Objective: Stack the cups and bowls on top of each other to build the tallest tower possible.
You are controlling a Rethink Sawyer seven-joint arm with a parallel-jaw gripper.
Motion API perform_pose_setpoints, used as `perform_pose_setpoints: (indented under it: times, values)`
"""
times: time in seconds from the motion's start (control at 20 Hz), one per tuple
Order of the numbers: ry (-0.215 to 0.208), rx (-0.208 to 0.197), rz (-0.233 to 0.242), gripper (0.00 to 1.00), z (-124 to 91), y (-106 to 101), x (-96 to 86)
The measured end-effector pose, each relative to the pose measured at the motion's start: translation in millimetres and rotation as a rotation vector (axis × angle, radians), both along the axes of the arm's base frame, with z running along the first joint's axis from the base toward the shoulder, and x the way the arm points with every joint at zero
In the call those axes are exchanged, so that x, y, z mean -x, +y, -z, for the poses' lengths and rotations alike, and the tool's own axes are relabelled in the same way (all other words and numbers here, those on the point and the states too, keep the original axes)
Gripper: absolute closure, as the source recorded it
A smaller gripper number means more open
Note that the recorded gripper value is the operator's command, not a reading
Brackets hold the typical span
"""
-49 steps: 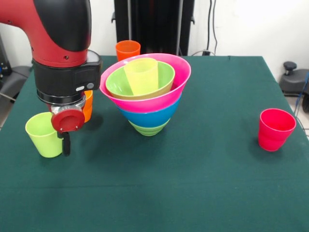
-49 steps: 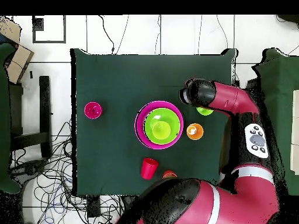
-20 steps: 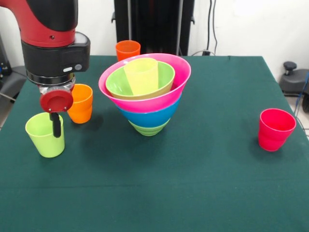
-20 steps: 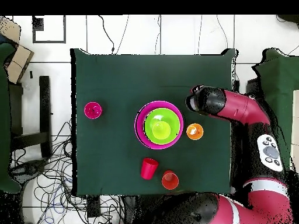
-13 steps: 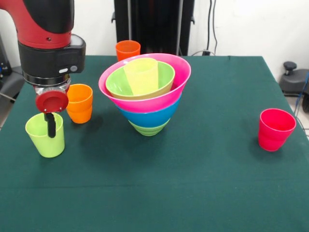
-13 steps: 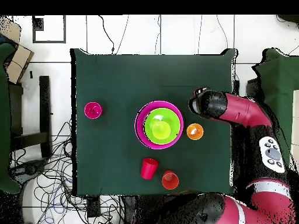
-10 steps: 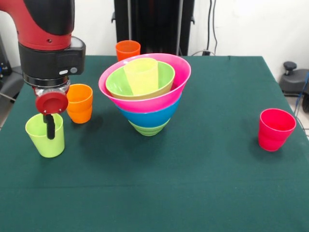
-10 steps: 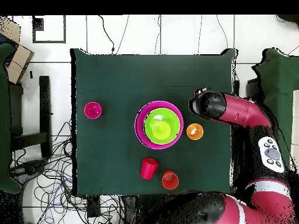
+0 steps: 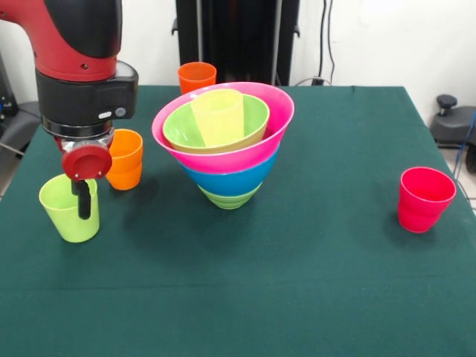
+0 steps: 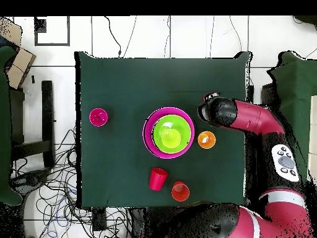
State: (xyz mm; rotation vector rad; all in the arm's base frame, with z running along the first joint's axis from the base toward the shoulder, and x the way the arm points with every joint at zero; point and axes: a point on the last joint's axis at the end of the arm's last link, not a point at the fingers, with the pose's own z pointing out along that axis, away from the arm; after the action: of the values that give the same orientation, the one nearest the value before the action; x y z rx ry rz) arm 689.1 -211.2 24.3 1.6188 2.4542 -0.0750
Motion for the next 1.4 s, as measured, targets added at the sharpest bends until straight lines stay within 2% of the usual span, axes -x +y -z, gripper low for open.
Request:
perform_pose_setpoints:
  times: [0.7, 1.0, 1.4]
  values:
    - [-0.009, -0.01, -0.007, 0.0, 2, 6, -3.4]
    - [-0.041, -0.012, -0.015, 0.0, 4, 11, -7.7]
    - [-0.055, -0.011, -0.018, 0.0, 5, 12, -9.5]
